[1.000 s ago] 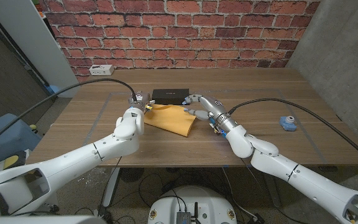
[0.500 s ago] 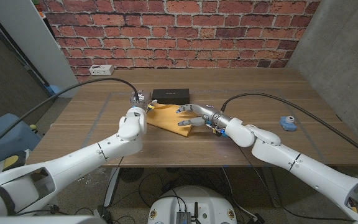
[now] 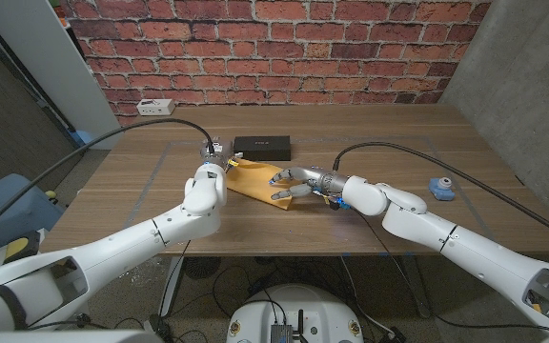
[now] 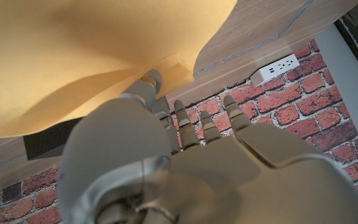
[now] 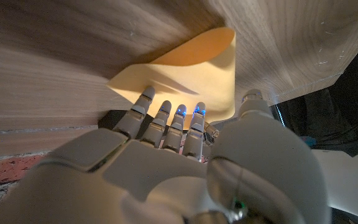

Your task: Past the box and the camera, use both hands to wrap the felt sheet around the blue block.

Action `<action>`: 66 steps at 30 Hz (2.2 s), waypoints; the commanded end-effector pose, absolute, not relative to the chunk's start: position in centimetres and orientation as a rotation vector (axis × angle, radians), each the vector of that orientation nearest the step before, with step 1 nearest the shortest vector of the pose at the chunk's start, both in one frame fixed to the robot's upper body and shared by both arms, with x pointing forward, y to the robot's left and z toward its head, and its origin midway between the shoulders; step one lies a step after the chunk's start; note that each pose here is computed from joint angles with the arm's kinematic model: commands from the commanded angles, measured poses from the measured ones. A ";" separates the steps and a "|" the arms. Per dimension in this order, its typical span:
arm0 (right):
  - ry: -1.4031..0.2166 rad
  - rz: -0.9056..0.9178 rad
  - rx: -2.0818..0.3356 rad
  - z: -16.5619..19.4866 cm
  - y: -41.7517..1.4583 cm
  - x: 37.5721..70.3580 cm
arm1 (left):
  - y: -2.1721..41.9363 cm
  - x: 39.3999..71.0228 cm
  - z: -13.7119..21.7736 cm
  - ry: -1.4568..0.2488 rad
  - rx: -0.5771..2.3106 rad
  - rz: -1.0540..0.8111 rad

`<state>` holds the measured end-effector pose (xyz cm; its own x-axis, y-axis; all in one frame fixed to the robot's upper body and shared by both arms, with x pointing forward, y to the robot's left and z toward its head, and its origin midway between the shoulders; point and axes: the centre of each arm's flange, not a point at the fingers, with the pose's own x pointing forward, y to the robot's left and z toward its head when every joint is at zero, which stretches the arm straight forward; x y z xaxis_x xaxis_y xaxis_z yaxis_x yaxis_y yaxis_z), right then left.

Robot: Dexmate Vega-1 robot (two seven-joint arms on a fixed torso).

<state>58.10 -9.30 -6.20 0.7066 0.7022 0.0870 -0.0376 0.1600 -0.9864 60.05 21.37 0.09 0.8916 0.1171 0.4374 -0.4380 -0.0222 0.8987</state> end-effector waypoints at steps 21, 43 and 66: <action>-0.510 0.598 -1.399 -6.8 -8.3 58.9 | 21.9 55.0 0.4 -0.489 1.319 0.356; -0.520 0.590 -1.393 -6.9 -8.2 58.6 | 21.1 55.1 -2.6 -0.335 1.520 0.366; -0.521 0.581 -1.383 -6.5 -8.8 58.8 | 20.2 58.3 -5.0 -0.221 1.635 0.285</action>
